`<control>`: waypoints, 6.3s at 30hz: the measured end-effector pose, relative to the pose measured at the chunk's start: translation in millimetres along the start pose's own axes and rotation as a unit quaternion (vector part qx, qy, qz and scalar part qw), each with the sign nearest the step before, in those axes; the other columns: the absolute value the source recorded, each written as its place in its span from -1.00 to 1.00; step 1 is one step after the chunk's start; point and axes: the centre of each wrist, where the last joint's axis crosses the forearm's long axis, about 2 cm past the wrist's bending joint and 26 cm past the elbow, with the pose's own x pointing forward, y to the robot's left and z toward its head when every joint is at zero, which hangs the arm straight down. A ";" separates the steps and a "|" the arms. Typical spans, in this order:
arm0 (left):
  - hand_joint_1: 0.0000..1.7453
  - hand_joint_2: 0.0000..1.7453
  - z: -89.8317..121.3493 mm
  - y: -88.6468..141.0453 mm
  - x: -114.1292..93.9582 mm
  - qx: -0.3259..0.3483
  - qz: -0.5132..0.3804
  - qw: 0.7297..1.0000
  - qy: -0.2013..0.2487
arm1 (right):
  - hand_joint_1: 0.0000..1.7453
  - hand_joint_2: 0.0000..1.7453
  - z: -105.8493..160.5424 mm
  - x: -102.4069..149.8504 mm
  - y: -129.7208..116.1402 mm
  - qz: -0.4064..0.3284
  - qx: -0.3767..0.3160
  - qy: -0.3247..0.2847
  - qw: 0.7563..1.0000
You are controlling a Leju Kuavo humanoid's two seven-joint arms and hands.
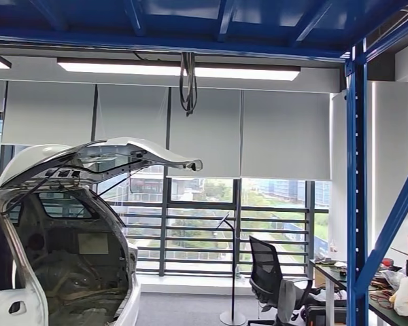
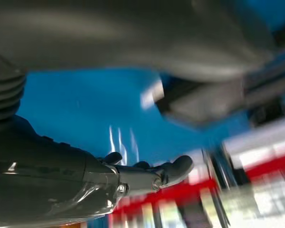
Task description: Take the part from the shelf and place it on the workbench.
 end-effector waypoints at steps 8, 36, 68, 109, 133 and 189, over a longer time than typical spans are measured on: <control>-1.00 -1.00 5.0 1.7 -7.0 0.027 0.032 0.999 -0.006 | -1.00 -1.00 68.3 -65.3 0.1 -0.068 0.059 0.047 0.995; -1.00 -1.00 1.8 -2.1 -3.2 -0.012 -0.025 1.000 0.002 | -1.00 1.00 47.6 -4.5 22.7 0.147 -0.036 0.040 0.988; -1.00 -1.00 -5.6 0.9 8.6 -0.058 -0.090 0.994 0.006 | -1.00 1.00 42.4 20.0 41.5 0.229 -0.137 0.118 0.956; -1.00 -1.00 -22.8 -18.3 33.7 -0.111 -0.154 0.982 0.010 | -1.00 -1.00 12.1 -2.4 42.1 0.224 -0.109 0.081 0.965; -1.00 -1.00 -28.5 -35.4 42.0 -0.129 -0.180 0.975 0.017 | -1.00 -1.00 -27.9 25.1 24.8 0.291 -0.133 0.039 0.947; -1.00 -1.00 -35.9 -62.2 55.1 -0.154 -0.189 0.970 0.010 | -1.00 1.00 -77.6 37.2 26.9 0.377 -0.093 0.064 0.919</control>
